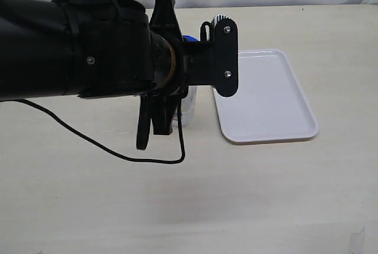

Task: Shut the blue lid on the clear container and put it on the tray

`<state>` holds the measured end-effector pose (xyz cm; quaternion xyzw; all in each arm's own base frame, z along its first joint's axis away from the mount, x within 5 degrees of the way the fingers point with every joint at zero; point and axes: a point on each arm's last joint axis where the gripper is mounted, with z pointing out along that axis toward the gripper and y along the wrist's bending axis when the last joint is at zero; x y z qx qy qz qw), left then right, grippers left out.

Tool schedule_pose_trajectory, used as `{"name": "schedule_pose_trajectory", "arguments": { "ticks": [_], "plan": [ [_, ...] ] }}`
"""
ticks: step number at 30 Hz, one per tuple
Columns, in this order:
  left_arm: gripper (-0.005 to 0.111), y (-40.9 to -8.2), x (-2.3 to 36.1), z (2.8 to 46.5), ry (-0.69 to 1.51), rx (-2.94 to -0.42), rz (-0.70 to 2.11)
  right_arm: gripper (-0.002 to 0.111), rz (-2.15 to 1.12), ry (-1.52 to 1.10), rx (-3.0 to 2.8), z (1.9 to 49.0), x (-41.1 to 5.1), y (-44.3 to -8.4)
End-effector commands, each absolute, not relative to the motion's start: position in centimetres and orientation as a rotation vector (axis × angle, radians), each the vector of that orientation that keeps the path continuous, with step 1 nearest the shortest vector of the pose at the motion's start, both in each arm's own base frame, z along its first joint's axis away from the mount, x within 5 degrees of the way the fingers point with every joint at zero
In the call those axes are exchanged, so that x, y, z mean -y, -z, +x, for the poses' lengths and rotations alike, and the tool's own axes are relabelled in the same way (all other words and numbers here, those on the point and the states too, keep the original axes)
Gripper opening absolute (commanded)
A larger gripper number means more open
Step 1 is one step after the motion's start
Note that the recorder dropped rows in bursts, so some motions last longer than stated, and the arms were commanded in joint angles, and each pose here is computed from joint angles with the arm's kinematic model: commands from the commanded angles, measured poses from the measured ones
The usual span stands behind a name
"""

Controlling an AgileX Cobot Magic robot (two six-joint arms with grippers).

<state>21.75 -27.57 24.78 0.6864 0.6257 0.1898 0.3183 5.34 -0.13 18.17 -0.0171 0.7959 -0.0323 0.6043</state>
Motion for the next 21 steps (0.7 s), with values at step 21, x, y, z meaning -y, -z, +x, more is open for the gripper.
{"name": "schedule_pose_trajectory", "arguments": {
  "ticks": [21],
  "plan": [
    [0.067,-25.6,24.0,21.4,-0.814,-1.909,1.762,0.004,-0.037,0.074,-1.825,5.4,0.1,-18.2]
  ]
}}
